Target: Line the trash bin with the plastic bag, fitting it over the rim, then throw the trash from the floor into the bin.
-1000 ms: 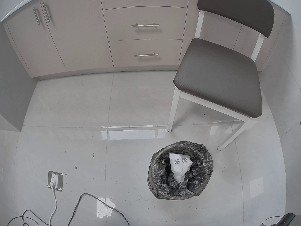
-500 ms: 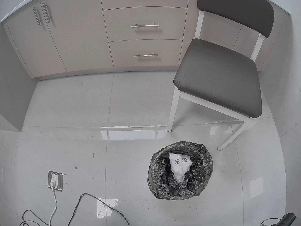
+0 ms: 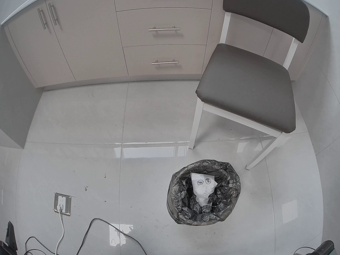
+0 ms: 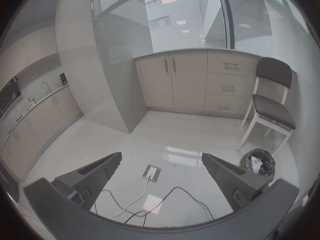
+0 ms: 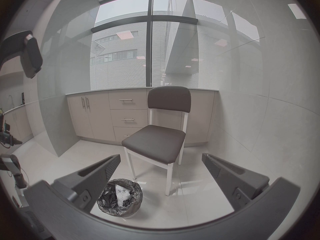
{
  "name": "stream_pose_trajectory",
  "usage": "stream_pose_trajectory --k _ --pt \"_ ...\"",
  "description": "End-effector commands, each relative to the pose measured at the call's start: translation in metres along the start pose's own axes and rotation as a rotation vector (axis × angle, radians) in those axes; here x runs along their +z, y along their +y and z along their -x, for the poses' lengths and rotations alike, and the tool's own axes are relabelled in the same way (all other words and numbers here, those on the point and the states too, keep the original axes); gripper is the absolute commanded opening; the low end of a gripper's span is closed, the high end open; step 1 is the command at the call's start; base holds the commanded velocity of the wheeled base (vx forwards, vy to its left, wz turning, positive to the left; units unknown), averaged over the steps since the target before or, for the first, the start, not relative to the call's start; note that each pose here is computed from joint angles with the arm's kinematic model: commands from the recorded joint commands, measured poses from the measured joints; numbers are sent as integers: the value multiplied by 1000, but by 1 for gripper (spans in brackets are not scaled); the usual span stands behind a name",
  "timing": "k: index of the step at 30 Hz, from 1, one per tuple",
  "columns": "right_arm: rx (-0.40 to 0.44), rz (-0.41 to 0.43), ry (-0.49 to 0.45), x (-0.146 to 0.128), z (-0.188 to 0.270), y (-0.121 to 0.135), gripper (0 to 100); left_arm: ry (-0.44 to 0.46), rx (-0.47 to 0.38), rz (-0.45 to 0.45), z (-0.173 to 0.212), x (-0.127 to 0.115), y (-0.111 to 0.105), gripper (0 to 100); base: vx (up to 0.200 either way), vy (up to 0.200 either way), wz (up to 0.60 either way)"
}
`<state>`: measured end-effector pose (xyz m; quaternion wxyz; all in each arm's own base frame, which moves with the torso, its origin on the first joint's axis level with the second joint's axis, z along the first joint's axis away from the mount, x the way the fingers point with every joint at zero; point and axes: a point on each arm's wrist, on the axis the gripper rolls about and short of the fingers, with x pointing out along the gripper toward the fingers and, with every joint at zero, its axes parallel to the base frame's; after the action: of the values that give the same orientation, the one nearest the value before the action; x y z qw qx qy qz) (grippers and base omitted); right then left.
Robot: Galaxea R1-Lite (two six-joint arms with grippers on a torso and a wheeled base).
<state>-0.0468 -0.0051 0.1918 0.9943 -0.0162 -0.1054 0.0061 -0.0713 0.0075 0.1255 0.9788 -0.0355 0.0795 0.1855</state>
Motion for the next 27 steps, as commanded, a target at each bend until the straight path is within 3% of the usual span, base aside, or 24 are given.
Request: stream_pose_trajectory --k 1,5,6,10,13,18,27 --pt "-27 31 -64 -15 20 4 100 -54 -9 -68 -31 -26 -9 100 0 0 0" --pt "23 50 -114 -17 28 7 100 -199 -63 -132 -49 -37 -16 100 0 0 0" --pt "11 56 -124 -15 29 7 100 -227 -133 -143 -49 -35 -18 100 0 0 0" --pt "-8 52 -113 -17 27 6 100 -215 -261 -149 -49 -36 -21 100 0 0 0" --pt "-24 51 -93 -23 25 6 100 -202 -371 -95 -48 -37 -23 100 0 0 0" --pt "-24 48 -92 -23 25 6 100 -189 -312 -78 -48 -37 -21 100 0 0 0" --pt "-26 50 -96 -23 24 6 100 -166 -319 -17 -49 -39 -22 100 0 0 0"
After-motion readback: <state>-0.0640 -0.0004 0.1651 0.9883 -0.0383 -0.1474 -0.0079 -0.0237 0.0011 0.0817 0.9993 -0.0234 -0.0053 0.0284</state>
